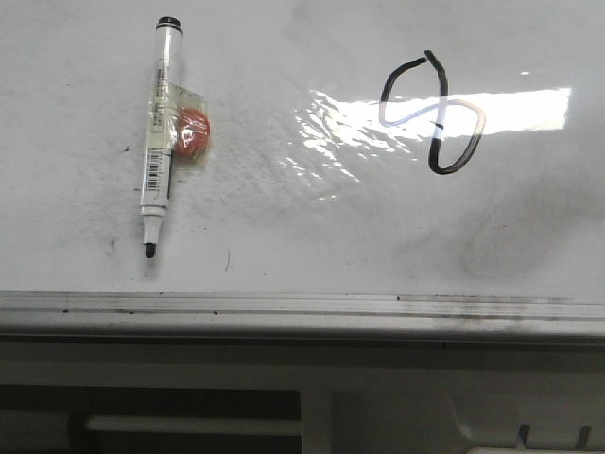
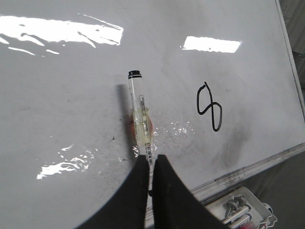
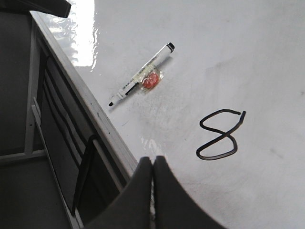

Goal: Write number 8 on whiteboard

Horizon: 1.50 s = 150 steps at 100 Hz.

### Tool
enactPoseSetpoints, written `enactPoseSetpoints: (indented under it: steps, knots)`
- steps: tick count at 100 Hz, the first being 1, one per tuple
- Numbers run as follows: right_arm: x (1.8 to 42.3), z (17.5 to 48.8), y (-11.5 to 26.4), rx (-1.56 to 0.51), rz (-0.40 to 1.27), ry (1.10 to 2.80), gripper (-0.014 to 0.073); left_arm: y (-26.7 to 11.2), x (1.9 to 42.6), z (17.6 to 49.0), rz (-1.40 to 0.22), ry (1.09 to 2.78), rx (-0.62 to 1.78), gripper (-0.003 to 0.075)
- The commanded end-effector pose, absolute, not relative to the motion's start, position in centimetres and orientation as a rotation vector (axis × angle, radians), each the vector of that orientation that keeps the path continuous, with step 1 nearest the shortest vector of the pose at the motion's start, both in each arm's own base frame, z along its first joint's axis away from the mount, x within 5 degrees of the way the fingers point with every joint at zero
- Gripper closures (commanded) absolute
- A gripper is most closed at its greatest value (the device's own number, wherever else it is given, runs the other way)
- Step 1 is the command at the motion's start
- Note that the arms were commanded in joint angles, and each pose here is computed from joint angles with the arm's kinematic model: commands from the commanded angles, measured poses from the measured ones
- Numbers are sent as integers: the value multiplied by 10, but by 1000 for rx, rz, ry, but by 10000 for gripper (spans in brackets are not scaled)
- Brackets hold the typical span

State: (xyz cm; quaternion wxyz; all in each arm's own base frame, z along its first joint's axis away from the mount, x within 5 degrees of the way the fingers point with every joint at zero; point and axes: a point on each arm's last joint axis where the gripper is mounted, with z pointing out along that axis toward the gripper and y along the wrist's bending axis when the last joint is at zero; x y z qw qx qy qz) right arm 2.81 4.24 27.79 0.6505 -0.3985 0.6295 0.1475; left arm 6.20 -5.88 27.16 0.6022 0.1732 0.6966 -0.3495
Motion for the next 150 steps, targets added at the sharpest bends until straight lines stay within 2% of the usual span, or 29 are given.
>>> enactPoseSetpoints:
  steps: [1,17,26,36,44,55,81,150]
  knots:
    - [30,291,40,-833,330,1385,659,-56,62,281,-761,1556,417,741]
    - [30,291,40,-833,330,1385,658,-50,63,275,-491,1437,554,741]
    - [30,291,40,-833,330,1385,659,-45,63,262,-404,1455,553,741]
    - [30,291,40,-833,330,1385,658,-38,60,243,-334,1552,537,741]
    - [30,291,40,-833,330,1385,659,-30,59,231,-340,1644,373,741]
    - [30,291,40,-833,330,1385,659,-21,58,213,-309,1668,211,741]
    - [30,291,40,-833,330,1385,658,-16,51,177,-271,1788,143,741]
    - [30,291,41,-834,331,1386,659,-15,51,177,-265,1788,109,741]
